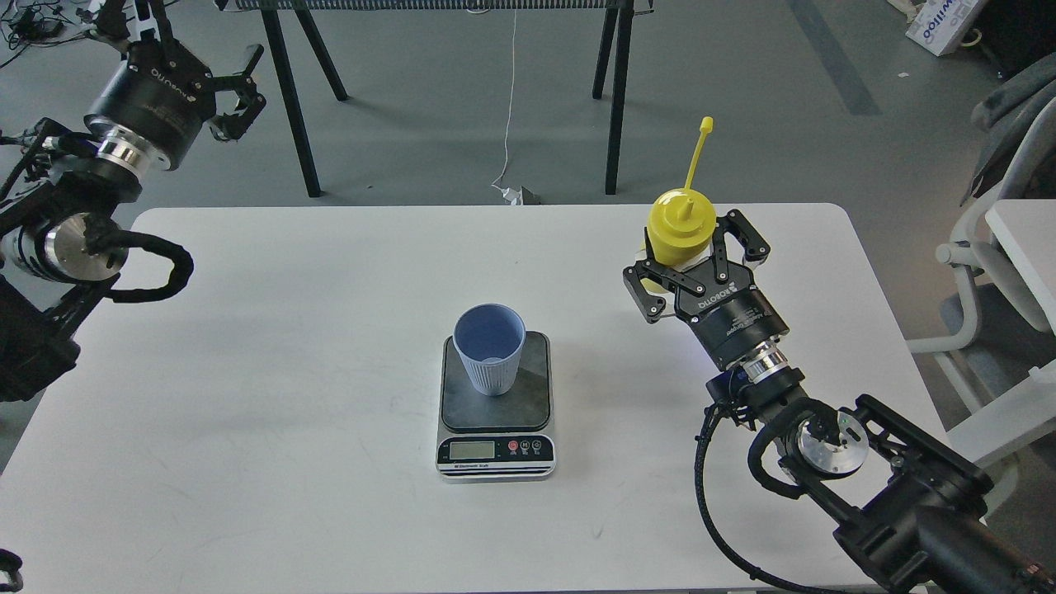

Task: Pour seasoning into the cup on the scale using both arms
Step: 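Lift the yellow bottle and tilt its nozzle down over the cup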

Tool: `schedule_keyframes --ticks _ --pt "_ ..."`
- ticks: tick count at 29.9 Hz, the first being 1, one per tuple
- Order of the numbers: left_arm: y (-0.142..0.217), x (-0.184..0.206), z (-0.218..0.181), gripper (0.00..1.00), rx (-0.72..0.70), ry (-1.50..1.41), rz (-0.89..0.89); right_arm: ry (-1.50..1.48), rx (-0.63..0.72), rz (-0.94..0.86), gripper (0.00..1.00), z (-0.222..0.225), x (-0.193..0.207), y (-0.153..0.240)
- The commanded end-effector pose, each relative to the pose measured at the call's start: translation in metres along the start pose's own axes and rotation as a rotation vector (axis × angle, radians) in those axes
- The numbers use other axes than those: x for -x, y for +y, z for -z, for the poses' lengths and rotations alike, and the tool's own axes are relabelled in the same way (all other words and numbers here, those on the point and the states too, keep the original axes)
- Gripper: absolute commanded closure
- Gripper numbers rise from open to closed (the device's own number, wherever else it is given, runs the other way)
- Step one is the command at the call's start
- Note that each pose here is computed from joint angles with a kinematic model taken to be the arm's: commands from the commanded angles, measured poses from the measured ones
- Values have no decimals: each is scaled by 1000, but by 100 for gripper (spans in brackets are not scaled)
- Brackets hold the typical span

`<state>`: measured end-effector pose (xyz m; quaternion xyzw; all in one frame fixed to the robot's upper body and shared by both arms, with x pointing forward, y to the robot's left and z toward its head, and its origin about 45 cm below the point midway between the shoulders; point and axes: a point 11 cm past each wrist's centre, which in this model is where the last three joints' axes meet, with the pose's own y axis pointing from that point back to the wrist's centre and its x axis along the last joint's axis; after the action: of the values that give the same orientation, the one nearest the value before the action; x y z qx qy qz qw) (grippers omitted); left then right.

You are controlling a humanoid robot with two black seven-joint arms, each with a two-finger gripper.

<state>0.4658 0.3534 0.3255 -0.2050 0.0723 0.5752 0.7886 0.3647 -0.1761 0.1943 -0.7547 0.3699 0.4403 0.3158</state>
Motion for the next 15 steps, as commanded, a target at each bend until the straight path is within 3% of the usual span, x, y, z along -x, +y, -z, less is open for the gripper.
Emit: schedule_keyframes --ticks 1,15 --pt "0 0 -1 0 2 0 -1 174 70 -3 59 0 9 -18" --pt "0 0 -1 0 6 4 2 631 191 -132 61 -3 1 -46"
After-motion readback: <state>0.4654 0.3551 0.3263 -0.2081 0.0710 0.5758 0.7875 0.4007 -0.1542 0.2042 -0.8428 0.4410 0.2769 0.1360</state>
